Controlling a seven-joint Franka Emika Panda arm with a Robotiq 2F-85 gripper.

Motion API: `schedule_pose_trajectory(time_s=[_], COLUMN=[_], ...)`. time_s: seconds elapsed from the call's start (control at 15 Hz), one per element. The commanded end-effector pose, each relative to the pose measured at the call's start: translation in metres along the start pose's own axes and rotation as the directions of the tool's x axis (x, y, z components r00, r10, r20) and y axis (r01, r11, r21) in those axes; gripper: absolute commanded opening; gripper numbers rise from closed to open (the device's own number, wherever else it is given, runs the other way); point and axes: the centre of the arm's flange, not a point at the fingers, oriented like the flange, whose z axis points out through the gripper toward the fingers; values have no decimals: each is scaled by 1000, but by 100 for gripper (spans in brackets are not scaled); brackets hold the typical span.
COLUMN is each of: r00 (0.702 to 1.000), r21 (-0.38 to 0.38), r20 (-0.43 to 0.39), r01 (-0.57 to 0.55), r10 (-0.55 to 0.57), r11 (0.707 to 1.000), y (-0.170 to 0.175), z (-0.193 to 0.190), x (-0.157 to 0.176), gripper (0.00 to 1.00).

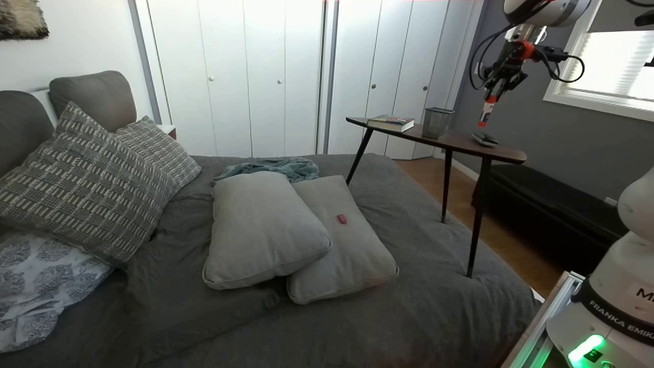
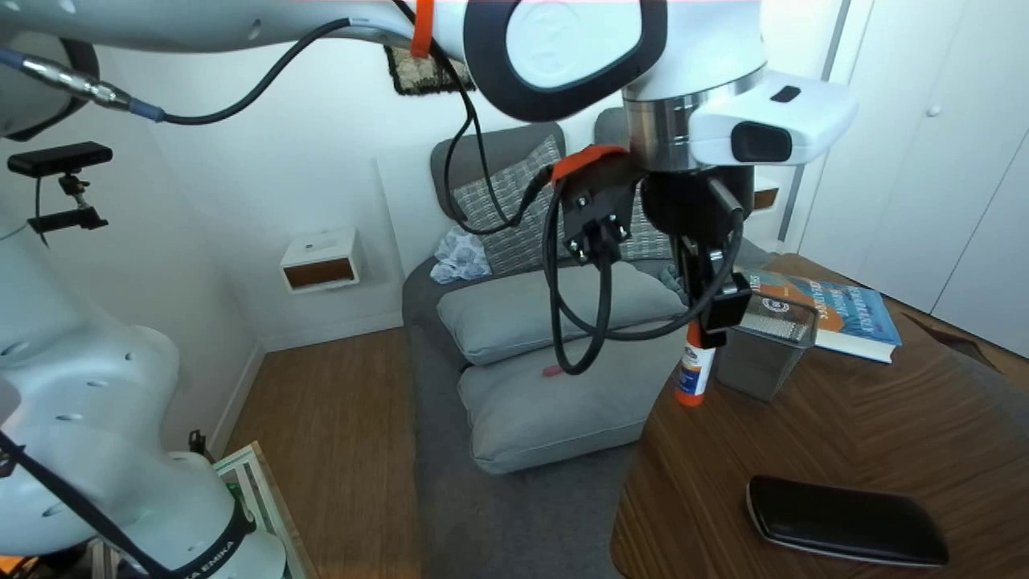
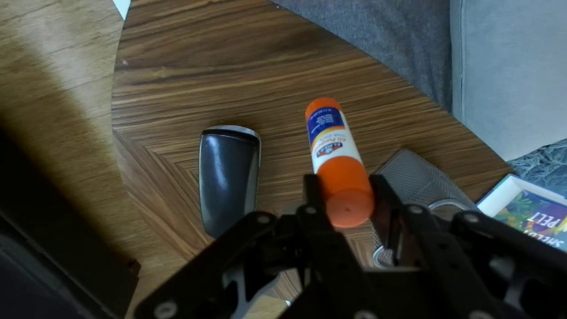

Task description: Put the glue stick on the table

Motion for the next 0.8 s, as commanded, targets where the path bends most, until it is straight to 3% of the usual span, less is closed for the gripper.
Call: schedule_pose_trajectory(time_s=[0.0, 0.73], r00=[1000, 996], r21=[20, 20], r20=[2, 29], r01=[-24, -79], r10=[24, 79], r11=[1000, 997], y=[-1, 5], z=[14, 53], x=[10, 5], gripper=[8, 8])
